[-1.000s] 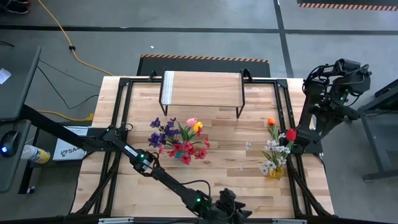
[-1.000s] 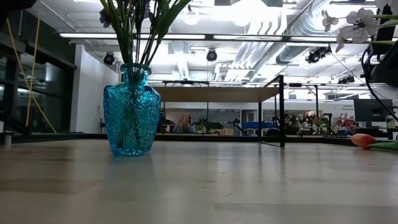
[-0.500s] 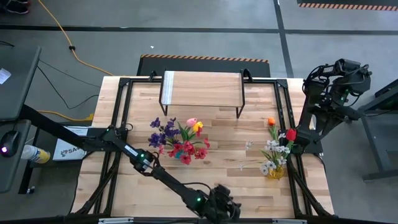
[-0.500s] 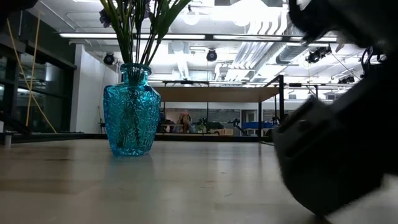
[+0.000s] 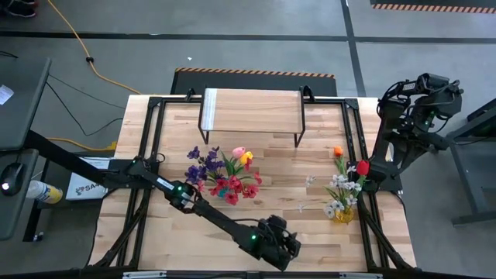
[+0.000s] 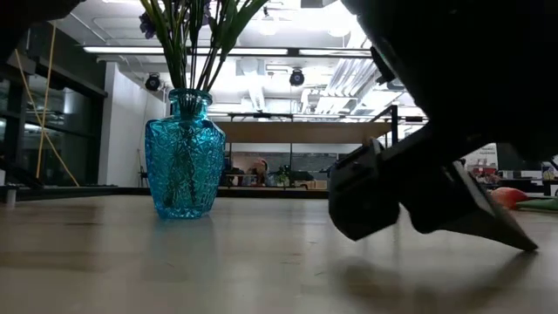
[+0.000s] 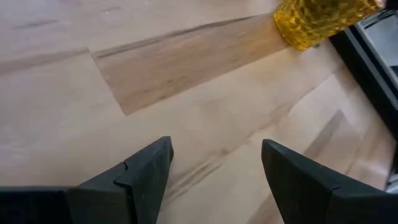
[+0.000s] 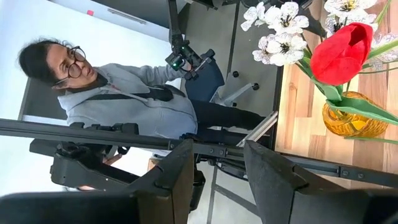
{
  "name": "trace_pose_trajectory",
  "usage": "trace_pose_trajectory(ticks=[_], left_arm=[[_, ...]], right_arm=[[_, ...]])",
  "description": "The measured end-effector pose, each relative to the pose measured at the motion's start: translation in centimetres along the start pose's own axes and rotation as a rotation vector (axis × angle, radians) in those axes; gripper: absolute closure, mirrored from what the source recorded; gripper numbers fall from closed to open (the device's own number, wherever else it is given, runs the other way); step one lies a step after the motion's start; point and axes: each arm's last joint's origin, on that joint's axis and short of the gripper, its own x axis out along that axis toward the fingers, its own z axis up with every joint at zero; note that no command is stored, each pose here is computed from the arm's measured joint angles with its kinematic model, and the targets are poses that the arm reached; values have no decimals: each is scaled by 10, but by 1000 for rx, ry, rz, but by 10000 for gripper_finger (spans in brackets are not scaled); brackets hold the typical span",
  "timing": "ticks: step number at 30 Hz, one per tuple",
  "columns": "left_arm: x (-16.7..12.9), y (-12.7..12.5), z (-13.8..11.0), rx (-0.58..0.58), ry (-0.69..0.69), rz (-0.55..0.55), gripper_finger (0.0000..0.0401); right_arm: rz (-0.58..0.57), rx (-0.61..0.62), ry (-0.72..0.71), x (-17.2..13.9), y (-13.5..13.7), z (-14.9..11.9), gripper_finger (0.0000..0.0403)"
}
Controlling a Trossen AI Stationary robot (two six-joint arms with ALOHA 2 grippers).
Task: Pick and place flowers into a vace then onto a shelf
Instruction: Adjust the vases
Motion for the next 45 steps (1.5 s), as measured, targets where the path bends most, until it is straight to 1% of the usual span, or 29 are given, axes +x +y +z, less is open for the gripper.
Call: trace_pose_trajectory(ticks=[5, 9, 12, 17, 20, 22, 25, 28, 33, 36, 40, 43, 45], left_arm=[[-1, 2, -2, 22, 28, 12, 114], [-2, -3, -5, 7, 39, -33, 114], [-6, -5, -10, 10, 74, -60, 114], [-23, -7, -31, 24, 133, -85, 114], [-36, -5, -46, -15, 194, -67, 114], [-49, -4, -54, -41, 210, -48, 114], [-67, 0, -60, -55, 226, 6, 114], [-82, 6, -57, -34, 225, 91, 114], [-98, 24, -48, 32, 200, 279, 114], [-104, 35, -41, 52, 168, 403, 114], [-108, 49, -36, 61, 118, 537, 114], [-109, 53, -33, 66, 95, 578, 114], [-109, 52, -33, 70, 88, 565, 114]], right_arm=[[-14, -2, 4, 0, -1, 0, 269], [-16, -2, 4, 0, -2, 0, 269], [-16, 0, 4, 0, -2, 0, 269], [-14, 2, 4, 0, -1, 0, 269], [-14, 2, 4, 0, -1, 0, 269], [-14, 2, 4, 0, -1, 0, 269], [-14, 2, 4, 0, -1, 0, 269], [-16, 2, -3, 0, -1, 0, 269], [-20, 0, -18, 0, -2, 0, 269], [-21, -1, -22, 0, -2, 0, 269], [-24, 1, -32, 0, -2, 1, 269], [-27, 1, -45, 0, -2, 1, 269], [-28, 0, -47, 0, -2, 1, 269]])
